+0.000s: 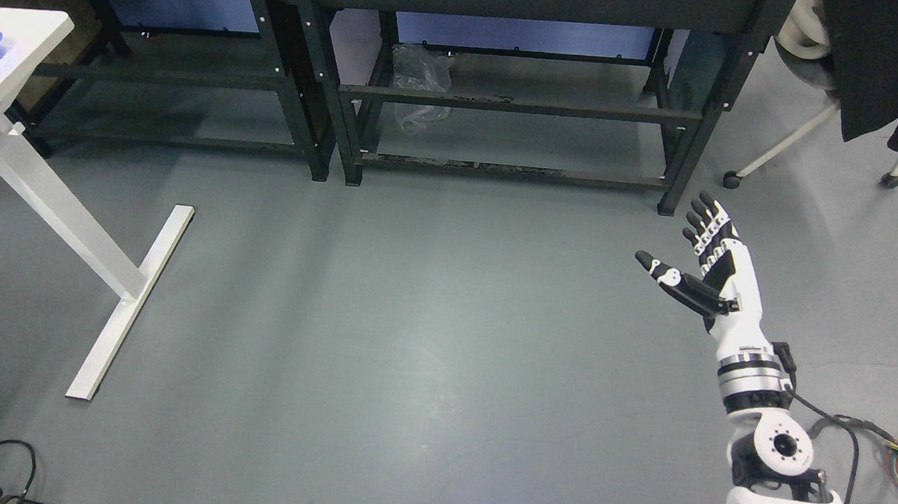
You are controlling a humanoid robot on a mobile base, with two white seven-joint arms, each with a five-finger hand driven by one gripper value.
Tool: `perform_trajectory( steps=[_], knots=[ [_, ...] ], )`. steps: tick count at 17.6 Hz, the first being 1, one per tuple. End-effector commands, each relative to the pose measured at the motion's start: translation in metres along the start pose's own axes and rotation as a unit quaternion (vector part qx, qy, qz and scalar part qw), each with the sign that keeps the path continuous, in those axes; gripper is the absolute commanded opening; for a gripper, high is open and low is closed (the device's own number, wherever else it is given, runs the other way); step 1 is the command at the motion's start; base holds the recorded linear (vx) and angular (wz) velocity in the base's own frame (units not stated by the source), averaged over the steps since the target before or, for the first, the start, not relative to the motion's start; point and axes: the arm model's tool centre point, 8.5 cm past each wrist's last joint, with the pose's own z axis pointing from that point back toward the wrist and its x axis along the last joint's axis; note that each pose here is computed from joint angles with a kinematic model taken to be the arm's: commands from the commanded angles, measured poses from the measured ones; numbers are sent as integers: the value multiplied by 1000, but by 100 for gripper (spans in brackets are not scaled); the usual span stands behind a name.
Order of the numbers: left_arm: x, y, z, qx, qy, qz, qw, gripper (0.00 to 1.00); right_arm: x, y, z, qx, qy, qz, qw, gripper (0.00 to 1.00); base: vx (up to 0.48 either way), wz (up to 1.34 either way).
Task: Pick pink block from left shelf to tray
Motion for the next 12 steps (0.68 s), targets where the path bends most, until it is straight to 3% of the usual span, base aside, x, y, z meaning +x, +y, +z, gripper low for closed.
perform_trajectory(
  steps=[1,12],
  knots=[
    [-7,10,2,7,2,-1,1000,100,-1,-6,2,1,3,9,1000,99,0,0],
    [-7,10,2,7,2,-1,1000,100,-5,-6,5,0,14,7,1000,99,0,0]
  ],
)
